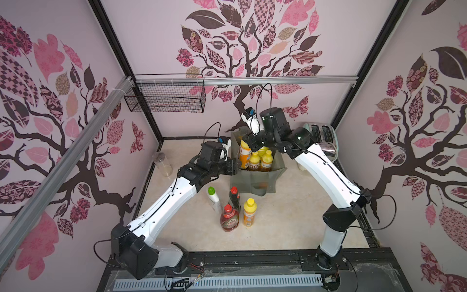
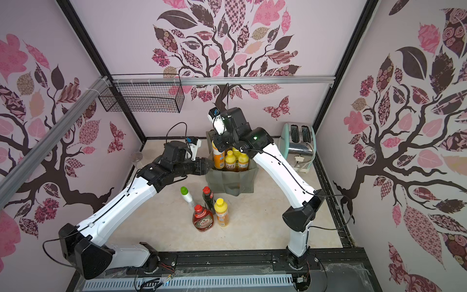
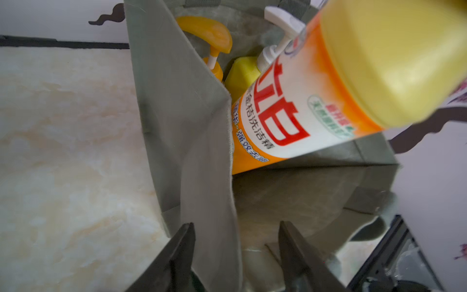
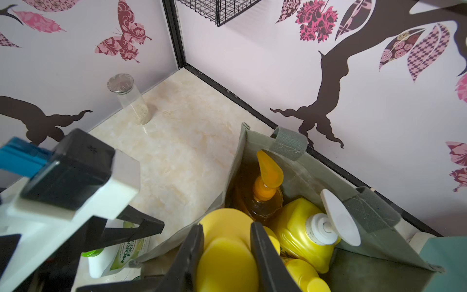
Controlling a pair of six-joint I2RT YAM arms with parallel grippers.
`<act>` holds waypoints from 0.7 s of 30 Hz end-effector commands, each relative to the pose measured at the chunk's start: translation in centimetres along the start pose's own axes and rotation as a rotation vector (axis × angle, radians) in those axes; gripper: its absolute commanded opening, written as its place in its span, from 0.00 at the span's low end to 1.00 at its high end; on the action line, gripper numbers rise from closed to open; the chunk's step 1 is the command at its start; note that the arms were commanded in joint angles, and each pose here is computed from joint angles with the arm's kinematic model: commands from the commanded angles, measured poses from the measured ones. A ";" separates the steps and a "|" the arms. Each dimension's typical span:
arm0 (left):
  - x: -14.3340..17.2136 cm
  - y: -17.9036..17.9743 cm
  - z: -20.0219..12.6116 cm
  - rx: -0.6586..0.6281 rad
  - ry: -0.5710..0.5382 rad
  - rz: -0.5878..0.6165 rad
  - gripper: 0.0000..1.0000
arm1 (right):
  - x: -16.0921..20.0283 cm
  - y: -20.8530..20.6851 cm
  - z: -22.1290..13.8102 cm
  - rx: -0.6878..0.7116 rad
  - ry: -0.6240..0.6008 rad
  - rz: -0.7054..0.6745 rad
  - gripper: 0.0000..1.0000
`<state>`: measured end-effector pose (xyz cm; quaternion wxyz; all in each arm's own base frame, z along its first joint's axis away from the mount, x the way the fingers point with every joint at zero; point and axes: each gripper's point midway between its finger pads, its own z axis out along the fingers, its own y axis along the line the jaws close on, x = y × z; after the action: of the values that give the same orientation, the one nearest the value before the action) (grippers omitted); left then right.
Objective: Pack dish soap into the shopping bag
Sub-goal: Place the bottle of dish soap in the shopping bag.
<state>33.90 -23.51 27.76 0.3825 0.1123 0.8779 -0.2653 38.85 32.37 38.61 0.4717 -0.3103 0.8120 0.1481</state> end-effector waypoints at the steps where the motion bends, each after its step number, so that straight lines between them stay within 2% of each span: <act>1: -0.4 -0.8 -0.2 0.045 -0.014 0.005 0.37 | -4.7 -0.7 -1.5 0.028 -0.192 -0.017 0.00; 8: -0.7 -1.1 -0.5 0.056 -0.004 0.004 0.05 | -2.0 -0.5 1.6 0.030 -0.157 -0.022 0.00; 10: -0.7 -1.2 -0.7 0.059 -0.001 0.005 0.00 | -1.4 -0.5 2.1 0.029 -0.156 -0.018 0.00; 21: -0.8 -1.5 -1.4 0.066 -0.003 0.007 0.00 | 2.4 -0.7 6.3 0.025 -0.096 0.013 0.00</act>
<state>33.38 -23.76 27.54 0.3678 0.1186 0.8800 -0.2762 41.06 33.68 28.47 0.4370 -0.3196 0.8310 0.1275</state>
